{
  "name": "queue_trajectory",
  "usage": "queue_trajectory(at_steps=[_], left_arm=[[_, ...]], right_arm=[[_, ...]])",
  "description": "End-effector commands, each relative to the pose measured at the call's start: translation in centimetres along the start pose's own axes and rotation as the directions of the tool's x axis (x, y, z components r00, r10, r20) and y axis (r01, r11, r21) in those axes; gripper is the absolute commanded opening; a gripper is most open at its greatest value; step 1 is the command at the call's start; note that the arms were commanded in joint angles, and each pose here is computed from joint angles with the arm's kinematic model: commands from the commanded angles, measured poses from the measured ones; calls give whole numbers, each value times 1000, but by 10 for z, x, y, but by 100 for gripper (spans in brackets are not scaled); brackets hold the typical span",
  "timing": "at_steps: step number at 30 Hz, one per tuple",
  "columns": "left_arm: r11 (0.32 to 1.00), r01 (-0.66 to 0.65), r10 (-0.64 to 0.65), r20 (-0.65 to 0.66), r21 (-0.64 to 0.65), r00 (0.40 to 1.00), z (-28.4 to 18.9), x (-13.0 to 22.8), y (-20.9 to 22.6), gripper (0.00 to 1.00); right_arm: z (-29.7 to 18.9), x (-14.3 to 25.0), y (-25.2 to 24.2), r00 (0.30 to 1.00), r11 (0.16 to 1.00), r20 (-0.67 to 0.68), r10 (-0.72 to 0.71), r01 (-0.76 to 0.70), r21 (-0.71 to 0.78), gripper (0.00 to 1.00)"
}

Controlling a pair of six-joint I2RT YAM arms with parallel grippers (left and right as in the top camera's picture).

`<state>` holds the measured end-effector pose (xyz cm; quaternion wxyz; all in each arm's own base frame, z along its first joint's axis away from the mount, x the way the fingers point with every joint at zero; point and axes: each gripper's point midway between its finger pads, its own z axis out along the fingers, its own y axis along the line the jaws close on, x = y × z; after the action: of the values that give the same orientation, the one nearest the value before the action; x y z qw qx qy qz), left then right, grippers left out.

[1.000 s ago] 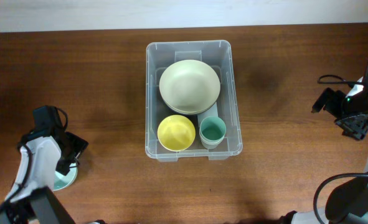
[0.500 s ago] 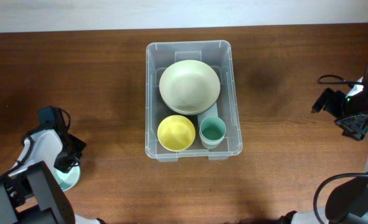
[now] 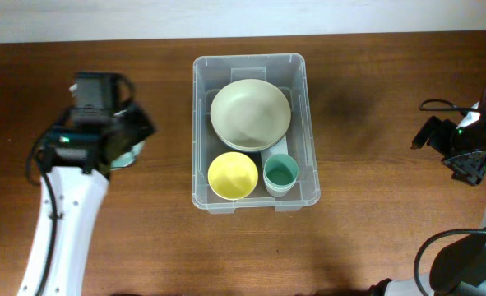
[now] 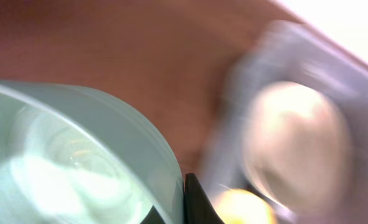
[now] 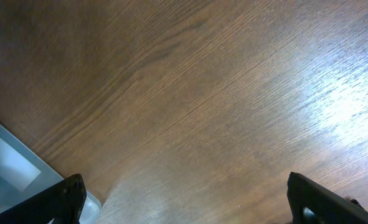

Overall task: Pack container
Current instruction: 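Lower the teal bowl onto the yellow bowl and release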

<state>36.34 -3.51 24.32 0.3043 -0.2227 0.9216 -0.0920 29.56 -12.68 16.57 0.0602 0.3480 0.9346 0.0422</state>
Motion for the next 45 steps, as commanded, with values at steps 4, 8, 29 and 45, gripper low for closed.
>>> queue_trajectory(at_steps=[4,8,29,45], left_arm=[[952,-266,272,-24,152,962,-16,61,-96,1],[921,-357,377,-119,159,919,10,105,-119,1],[856,-497,513,-342,141,787,85,187,-128,44],[952,-282,282,-19,-122,959,4,11,-49,49]], right_arm=[[-4,3,2,1000,1000,14,-8,8,-6,99],[-4,3,2,1000,1000,13,-8,8,-6,99],[-4,3,2,1000,1000,14,-8,8,-6,99],[-3,9,20,998,998,7,-69,69,-15,4]])
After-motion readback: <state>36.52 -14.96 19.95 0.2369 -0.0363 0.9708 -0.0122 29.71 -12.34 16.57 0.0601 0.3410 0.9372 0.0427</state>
